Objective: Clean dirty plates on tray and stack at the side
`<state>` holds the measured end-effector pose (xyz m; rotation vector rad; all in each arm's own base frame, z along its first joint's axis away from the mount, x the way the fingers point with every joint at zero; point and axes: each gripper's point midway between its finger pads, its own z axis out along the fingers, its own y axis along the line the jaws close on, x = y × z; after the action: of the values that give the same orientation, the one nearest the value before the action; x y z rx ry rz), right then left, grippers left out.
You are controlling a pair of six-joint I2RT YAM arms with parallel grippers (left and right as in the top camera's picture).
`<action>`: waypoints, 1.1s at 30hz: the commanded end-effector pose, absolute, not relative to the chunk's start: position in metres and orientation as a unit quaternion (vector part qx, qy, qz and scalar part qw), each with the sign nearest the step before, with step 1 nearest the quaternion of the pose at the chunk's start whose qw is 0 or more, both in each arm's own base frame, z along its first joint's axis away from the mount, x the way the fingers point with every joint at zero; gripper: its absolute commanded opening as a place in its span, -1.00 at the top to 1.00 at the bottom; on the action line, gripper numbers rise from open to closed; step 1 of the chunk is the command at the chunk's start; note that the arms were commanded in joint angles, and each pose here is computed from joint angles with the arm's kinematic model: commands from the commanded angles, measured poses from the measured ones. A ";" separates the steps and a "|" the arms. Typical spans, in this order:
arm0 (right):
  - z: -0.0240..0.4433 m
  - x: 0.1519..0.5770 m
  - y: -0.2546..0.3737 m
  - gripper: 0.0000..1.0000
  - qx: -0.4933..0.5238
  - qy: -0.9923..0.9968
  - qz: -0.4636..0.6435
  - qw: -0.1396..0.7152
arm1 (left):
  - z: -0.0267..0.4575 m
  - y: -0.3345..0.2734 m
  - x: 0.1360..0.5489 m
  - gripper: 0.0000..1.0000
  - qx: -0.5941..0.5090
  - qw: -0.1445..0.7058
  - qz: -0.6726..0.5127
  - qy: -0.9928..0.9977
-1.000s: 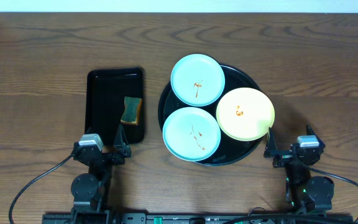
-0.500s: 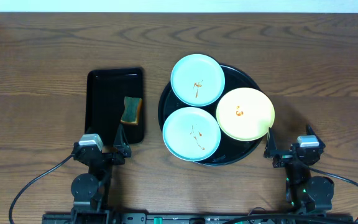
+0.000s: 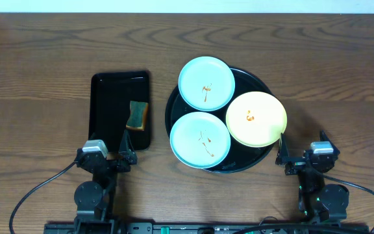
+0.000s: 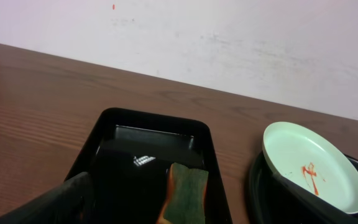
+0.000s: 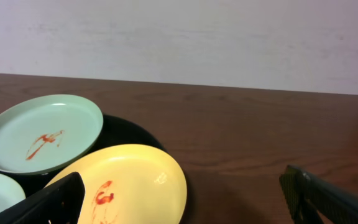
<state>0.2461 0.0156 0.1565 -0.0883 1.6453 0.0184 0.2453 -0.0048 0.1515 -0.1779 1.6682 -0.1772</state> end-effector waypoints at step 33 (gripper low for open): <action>0.155 0.246 0.017 -0.99 -0.048 0.734 0.006 0.677 | 0.152 -0.002 0.243 -0.78 -0.119 0.642 -0.099 0.751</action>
<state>0.2461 0.0156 0.1566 -0.0882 1.6449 0.0184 0.2442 -0.0047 0.1502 -0.2456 1.6909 -0.2309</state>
